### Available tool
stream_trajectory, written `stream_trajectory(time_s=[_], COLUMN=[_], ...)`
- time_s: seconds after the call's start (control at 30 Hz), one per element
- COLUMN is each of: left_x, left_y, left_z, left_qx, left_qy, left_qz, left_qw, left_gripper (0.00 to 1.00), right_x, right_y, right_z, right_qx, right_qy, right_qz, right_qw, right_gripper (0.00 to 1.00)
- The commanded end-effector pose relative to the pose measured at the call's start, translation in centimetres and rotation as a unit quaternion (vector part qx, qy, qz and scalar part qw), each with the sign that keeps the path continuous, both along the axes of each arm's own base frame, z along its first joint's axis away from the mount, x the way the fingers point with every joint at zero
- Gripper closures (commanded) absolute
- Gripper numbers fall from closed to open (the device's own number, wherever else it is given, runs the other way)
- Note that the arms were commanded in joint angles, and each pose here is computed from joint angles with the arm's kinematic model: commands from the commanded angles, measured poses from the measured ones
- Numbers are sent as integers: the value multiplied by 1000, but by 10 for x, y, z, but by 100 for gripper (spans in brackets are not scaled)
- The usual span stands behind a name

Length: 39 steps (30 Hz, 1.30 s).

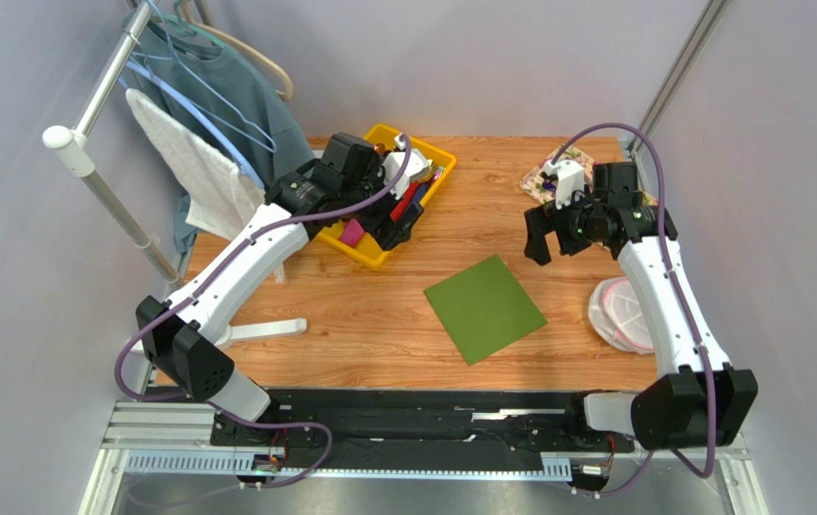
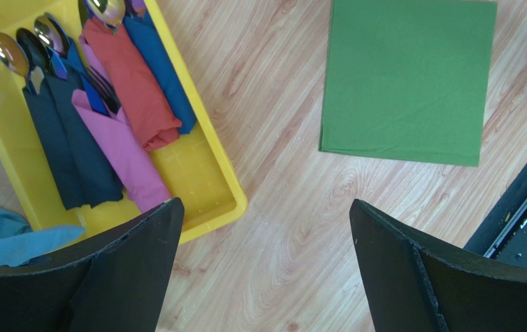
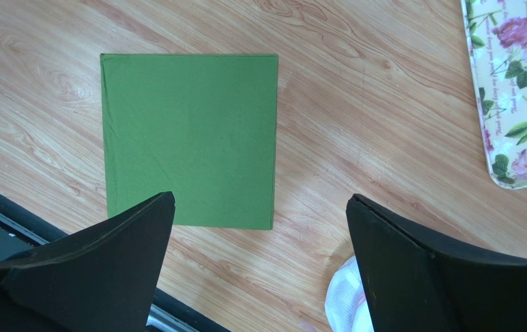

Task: Place the utensils on the paper napkin and roll it up

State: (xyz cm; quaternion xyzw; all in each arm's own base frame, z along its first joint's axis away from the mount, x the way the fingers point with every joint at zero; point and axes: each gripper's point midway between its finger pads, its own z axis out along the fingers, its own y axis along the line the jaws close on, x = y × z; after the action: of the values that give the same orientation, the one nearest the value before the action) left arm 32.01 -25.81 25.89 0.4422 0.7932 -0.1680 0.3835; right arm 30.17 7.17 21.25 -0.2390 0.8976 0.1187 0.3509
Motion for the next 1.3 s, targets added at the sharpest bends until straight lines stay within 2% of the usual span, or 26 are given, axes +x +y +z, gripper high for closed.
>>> stream_trajectory(time_s=[0.0,0.17,0.23,0.27,0.33,0.37,0.47,0.5,0.53,0.6,0.8,0.83,1.07,1.2,1.23,1.27], left_x=[-2,-3,3,6,13,17,26,25,26,29,28,26,18,15,14,14], left_y=[-2,-7,-4,-5,-1,-2,2,7,8,12,17,17,15,13,13,13], left_z=[43,51,53,56,59,64,69,69,72,71,62,60,44,37,35,33], left_qx=[-40,-60,-59,-63,-69,-77,-90,-89,-90,-78,-65,-67,-64,-62,-62,-61], left_qy=[-70,-78,-85,-92,-101,-112,-138,-146,-157,-160,-159,-153,-122,-109,-107,-103], left_qz=[-17,-20,1,7,35,41,67,76,76,83,88,88,77,76,76,75], left_qw=[997,995,995,994,992,990,984,982,981,980,981,982,987,989,989,990], left_gripper=[1,1,1,1,1,1,1,1,1,1,1,1,1,1,1,1], right_x=[26,70,93,106,129,143,173,185,196,212,257,263,303,318,322,328], right_y=[-9,-52,-74,-82,-105,-114,-140,-147,-155,-162,-178,-180,-194,-197,-198,-199], right_z=[23,22,35,19,34,17,22,1,10,-16,-48,-67,-91,-108,-110,-110], right_qx=[20,14,4,3,-11,-12,-19,-17,-22,-25,-31,-34,-42,-50,-54,-55], right_qy=[-22,-3,-22,0,-24,-5,-21,-2,-18,1,-14,-3,-40,-53,-57,-68], right_qz=[11,-27,-49,-55,-75,-82,-103,-107,-114,-116,-132,-134,-164,-177,-182,-183], right_qw=[1000,1000,999,998,997,997,994,994,993,993,991,990,985,981,980,979], right_gripper=[0,0,0,0,0,0,0,0,0,0,0,0,0,9,17,20])
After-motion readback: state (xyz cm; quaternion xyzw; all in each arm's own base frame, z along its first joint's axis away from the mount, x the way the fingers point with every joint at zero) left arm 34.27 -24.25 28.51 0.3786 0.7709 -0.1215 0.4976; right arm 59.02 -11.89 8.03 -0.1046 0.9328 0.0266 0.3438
